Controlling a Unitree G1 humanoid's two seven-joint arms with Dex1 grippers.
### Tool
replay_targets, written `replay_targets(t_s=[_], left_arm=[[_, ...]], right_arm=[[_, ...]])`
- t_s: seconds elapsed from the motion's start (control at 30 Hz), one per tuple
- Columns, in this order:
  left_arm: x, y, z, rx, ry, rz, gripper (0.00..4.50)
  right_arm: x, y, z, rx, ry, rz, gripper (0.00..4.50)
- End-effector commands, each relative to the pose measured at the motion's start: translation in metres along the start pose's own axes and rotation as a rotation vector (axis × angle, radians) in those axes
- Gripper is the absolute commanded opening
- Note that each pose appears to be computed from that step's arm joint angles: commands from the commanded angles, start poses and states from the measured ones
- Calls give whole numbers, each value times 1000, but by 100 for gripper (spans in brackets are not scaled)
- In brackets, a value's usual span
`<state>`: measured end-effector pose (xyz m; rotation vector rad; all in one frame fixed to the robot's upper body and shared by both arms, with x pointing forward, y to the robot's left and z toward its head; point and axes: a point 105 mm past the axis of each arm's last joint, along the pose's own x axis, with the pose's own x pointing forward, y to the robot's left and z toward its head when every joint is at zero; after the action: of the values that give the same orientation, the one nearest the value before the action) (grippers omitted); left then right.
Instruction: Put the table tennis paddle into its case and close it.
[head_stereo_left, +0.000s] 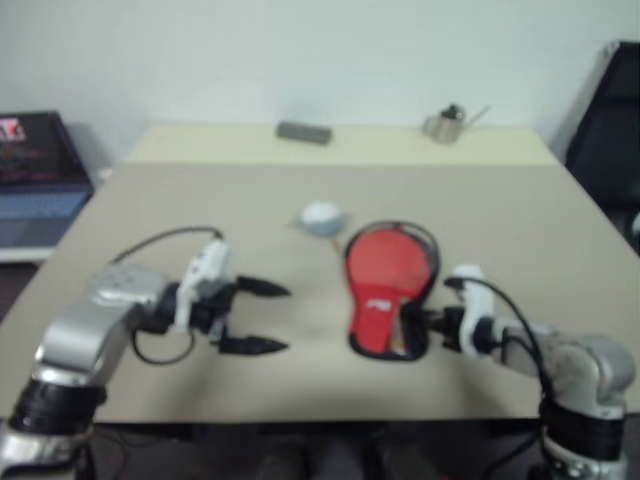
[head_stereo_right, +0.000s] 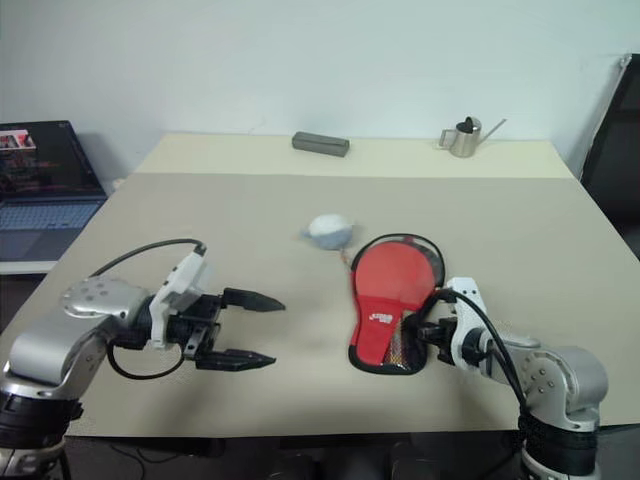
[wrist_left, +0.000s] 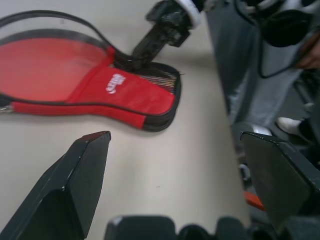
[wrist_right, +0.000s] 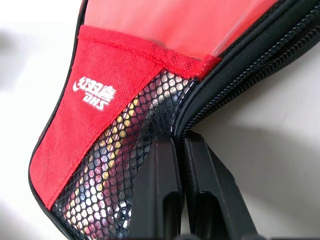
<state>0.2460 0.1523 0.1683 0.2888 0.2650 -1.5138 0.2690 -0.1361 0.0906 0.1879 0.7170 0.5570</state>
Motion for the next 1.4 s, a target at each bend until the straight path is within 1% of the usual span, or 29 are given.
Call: replay_targets(t_s=[0.03, 0.17, 0.37, 0.87, 1.2, 1.4], left_arm=[[2, -9, 6, 23, 6, -57, 450], [6, -10, 6, 22, 2, -82, 450], [8, -9, 6, 28, 5, -102, 450], [11, -11, 6, 29, -2, -134, 450], [10, -8, 6, 54, 15, -137, 450], [10, -6, 5, 53, 14, -132, 450]], right_arm=[[-1, 14, -24, -15, 109, 89, 5], [-11, 13, -35, -57, 163, 94, 5], [-20, 14, -47, -82, 207, 107, 5], [-32, 10, -62, -75, 239, 88, 5], [-30, 9, -61, -81, 238, 77, 5], [-28, 2, -57, -76, 225, 32, 5]])
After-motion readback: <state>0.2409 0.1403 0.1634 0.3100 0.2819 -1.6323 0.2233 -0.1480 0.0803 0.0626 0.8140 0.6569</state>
